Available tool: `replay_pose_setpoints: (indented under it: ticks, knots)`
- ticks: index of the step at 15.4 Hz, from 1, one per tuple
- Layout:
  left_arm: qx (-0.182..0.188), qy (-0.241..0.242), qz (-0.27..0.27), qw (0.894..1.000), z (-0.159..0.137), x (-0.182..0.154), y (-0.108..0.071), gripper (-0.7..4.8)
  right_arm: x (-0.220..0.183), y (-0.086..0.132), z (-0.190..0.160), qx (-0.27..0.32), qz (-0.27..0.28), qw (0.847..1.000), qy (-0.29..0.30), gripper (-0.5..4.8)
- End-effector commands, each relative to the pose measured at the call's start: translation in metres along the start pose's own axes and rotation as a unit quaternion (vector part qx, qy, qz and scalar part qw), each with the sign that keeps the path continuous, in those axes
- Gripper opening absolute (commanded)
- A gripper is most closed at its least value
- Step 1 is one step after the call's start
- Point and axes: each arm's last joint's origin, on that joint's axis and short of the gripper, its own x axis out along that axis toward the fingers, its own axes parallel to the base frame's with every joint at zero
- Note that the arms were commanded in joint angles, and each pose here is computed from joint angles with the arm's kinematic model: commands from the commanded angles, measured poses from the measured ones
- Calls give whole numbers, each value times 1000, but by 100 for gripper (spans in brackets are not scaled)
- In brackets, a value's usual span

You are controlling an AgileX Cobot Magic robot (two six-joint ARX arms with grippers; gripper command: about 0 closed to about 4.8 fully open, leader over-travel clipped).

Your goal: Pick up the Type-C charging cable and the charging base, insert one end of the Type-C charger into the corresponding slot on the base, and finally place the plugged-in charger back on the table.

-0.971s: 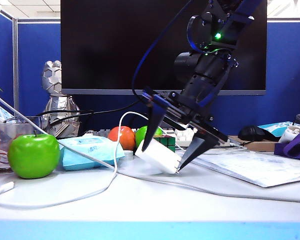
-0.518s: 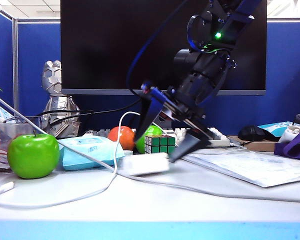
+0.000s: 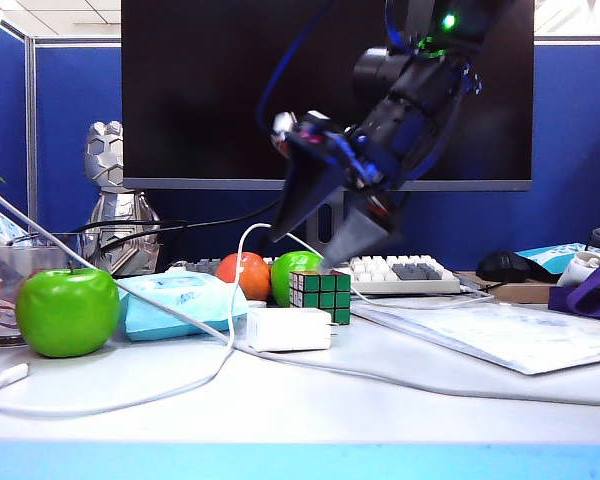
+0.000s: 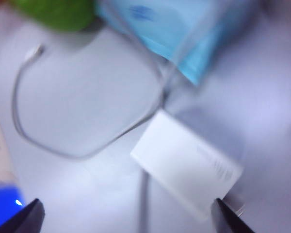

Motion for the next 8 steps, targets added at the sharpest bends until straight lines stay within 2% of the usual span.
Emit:
replay_pose_setpoints:
  ticks: [1,2,4,6,8]
  knots:
    - [4,-5,-3,1000,2,-1,-1,-5,0,2,1,-193,1,981,-3,479]
    - [4,-5,-3,1000,2,-1,-1,-5,2,1,2,-264,1,964,-4,479]
    - [4,-5,-3,1000,2,-1,-1,-5,9,1,6,-331,-6,944,-16,479]
    - [4,-5,-3,1000,2,-1,-1,-5,29,1,11,-356,-10,934,-31,479]
    - [4,-5,-3,1000,2,-1,-1,-5,52,-1,2,-345,-25,938,32,479]
